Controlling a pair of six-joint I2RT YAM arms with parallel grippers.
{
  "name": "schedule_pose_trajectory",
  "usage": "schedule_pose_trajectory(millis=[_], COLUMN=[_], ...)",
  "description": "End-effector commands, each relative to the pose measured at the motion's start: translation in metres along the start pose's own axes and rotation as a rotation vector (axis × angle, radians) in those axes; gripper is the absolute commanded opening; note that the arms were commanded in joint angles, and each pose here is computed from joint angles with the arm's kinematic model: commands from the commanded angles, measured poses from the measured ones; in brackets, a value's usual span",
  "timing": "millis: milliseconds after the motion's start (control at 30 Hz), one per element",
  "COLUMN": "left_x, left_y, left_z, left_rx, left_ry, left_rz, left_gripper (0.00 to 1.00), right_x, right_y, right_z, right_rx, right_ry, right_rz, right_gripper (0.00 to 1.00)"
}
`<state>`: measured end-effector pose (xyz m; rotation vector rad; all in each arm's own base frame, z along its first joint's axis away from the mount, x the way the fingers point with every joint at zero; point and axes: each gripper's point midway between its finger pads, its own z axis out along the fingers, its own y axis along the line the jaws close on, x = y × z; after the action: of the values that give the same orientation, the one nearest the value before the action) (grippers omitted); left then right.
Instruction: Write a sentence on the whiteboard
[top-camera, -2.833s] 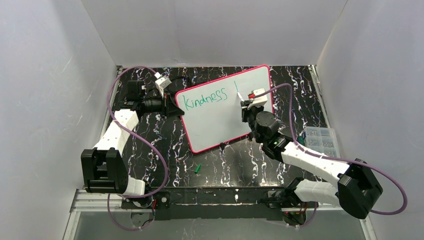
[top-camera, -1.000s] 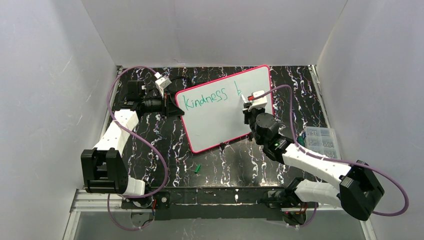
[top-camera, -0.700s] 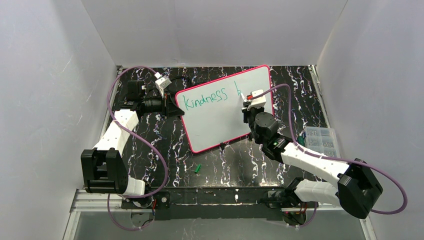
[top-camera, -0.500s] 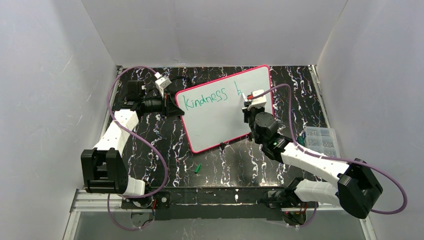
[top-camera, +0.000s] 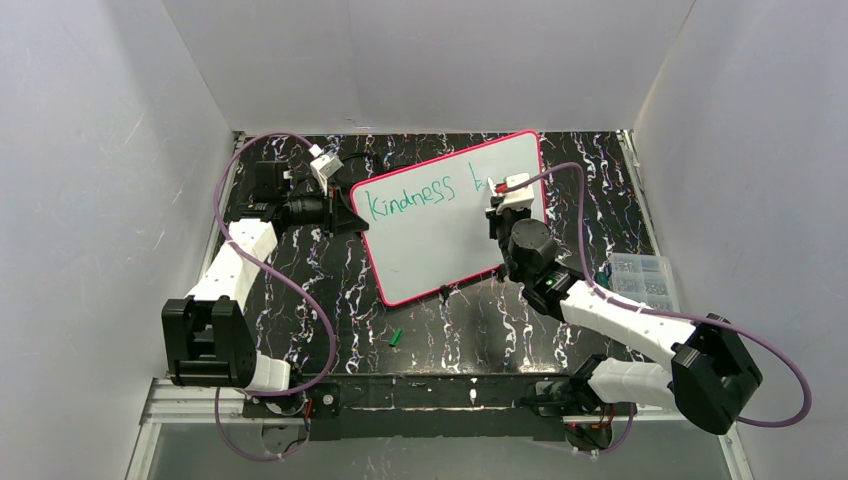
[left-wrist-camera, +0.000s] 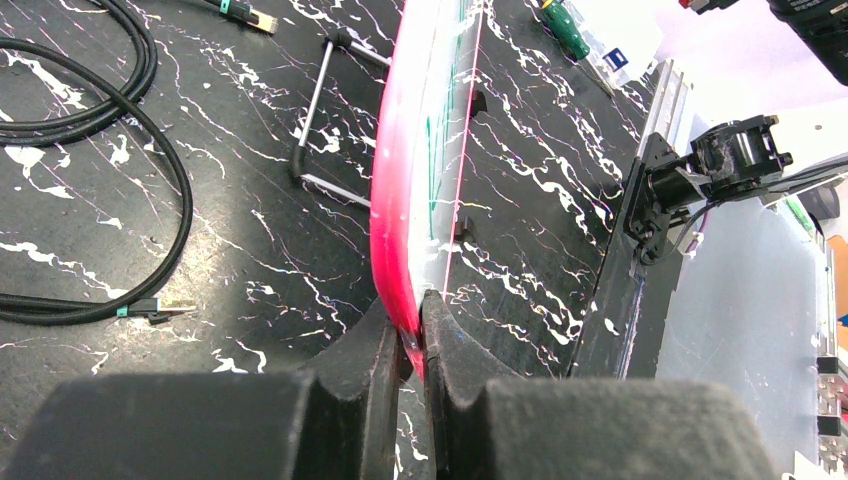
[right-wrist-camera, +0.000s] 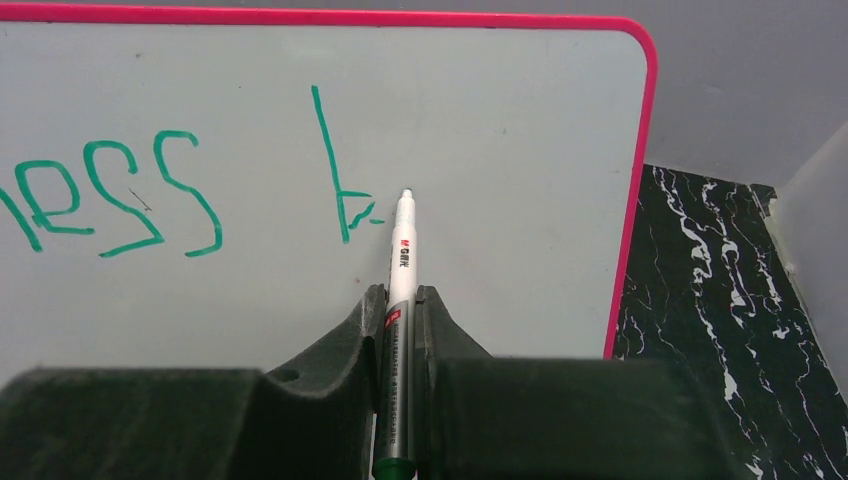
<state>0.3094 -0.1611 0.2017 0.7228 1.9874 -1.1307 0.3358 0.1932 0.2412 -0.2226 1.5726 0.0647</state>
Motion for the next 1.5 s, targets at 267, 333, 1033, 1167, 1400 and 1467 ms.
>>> schedule_pose_trajectory(millis=[267,333,1033,1167,1400,1467], left_x=[-0.011,-0.011,-0.012,-0.012,-0.012,-0.012], left_y=[0.002,0.002,0.002,0.002,0.002,0.002], left_z=[-0.007,-0.007,-0.007,-0.007,-0.007,-0.007], left_rx=[-0.060,-0.060,-0.061,-0.062,-0.062,-0.061], left_ry=[-0.010,-0.010,-0.011,-0.012,-0.011,-0.012], left_rz=[0.108,0.107,0.108,0.110,0.110,0.110], left_gripper=[0.00,0.00,0.00,0.00,0.00,0.00], right_x=[-0.023,-0.018,0.010,0.004,-0.023,-0.029], right_y=[0.011,0.011,-0.010,-0.011,-0.006,-0.004], right_z=[0.002,-0.001,-0.008,-0.005,-0.015,-0.017], right_rx=[-0.062,-0.066,0.046,0.049,-0.022,-0.045], right_ry=[-0.061,-0.047,0.037,0.026,-0.034,-0.041], right_rz=[0.058,0.070,0.065,0.036,0.103,0.107], right_gripper=[0.01,0.01,0.01,0.01,0.01,0.01])
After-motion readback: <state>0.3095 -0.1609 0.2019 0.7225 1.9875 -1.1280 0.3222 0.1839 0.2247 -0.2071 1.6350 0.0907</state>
